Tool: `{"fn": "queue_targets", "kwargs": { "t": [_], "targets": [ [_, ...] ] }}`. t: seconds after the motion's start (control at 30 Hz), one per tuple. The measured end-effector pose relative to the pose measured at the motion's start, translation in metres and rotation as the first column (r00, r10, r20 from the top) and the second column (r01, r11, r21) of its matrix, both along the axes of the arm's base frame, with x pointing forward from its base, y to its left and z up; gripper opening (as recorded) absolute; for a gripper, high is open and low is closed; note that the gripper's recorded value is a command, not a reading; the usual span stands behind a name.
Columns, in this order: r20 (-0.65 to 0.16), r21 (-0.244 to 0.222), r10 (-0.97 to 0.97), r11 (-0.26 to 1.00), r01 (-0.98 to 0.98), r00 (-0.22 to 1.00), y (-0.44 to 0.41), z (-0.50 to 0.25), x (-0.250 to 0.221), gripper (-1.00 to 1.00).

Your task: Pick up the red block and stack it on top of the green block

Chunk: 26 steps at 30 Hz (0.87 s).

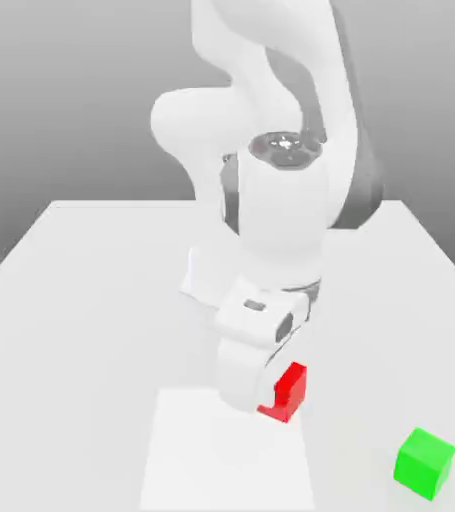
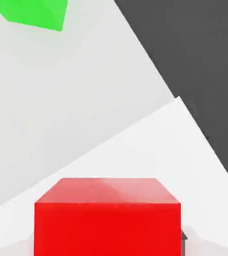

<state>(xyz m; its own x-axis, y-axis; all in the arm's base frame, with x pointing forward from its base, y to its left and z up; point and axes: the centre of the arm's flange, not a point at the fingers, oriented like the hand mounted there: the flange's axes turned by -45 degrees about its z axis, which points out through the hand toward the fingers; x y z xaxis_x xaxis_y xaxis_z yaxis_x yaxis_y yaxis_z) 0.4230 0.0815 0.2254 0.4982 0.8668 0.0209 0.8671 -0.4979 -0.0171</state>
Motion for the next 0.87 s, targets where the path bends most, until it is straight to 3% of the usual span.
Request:
{"fn": "queue_targets", "kwargs": {
  "t": [0.57, 0.73, 0.77, 0.87],
  "targets": [
    [0.001, -0.021, 0.167, 0.986, -0.167, 0.986, 0.143, 0.019, 0.022, -1.0],
    [0.003, -0.027, 0.184, 0.983, -0.184, 0.983, 0.159, -0.028, 0.022, -1.0],
    [0.003, -0.027, 0.184, 0.983, -0.184, 0.983, 0.159, -0.038, 0.022, 1.0],
    [0.003, -0.027, 0.184, 0.983, -0.184, 0.983, 0.159, -0.038, 0.022, 1.0]
  ]
}}
